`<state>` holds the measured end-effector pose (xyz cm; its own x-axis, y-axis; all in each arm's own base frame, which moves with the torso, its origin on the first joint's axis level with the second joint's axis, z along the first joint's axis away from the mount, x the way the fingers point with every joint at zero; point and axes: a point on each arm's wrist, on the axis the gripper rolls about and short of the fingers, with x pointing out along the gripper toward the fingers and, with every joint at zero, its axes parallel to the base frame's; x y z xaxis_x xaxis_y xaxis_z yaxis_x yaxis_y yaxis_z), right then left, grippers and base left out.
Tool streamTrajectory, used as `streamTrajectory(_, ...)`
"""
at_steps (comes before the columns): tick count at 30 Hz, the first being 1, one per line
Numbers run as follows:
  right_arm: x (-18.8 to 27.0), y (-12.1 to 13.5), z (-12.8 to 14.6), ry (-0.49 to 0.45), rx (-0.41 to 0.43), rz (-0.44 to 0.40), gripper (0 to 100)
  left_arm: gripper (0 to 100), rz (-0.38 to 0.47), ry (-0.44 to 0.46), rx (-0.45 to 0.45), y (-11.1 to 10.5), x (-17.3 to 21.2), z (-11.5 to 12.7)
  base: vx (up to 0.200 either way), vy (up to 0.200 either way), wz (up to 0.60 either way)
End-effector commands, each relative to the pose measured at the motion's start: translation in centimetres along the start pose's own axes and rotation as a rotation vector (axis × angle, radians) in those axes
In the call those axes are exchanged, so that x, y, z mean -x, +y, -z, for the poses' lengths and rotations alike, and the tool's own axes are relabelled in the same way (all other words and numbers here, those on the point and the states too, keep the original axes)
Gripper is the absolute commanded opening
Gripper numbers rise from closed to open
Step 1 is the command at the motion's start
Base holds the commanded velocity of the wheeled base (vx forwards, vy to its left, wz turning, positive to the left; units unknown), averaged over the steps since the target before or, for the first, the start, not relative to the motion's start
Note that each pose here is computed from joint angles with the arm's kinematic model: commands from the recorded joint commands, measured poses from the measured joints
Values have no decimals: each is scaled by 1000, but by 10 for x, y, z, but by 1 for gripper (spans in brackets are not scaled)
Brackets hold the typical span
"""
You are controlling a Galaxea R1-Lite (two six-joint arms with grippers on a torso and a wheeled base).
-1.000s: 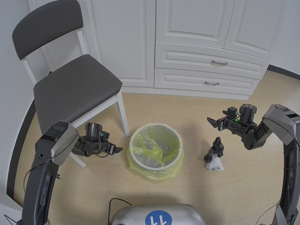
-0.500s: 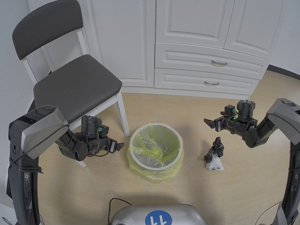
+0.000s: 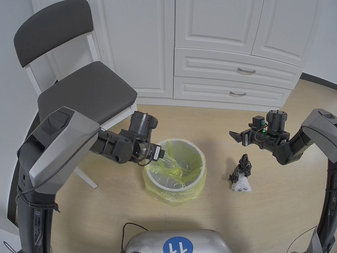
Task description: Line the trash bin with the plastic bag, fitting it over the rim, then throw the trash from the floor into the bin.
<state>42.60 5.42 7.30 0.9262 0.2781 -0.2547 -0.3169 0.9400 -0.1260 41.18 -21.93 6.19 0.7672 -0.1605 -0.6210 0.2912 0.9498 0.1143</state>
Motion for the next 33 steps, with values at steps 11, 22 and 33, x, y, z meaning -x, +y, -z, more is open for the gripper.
streamTrajectory(11,0,-5,0,-1,-1,19,100,100,-214,222,37,-61,-56,25,0,0,0)
streamTrajectory(22,-1,-6,1,-7,-1,20,100,100,-228,154,65,-61,-66,25,0,0,0)
streamTrajectory(33,-1,-10,2,-10,-2,22,100,100,-283,183,44,-59,-68,31,0,0,0)
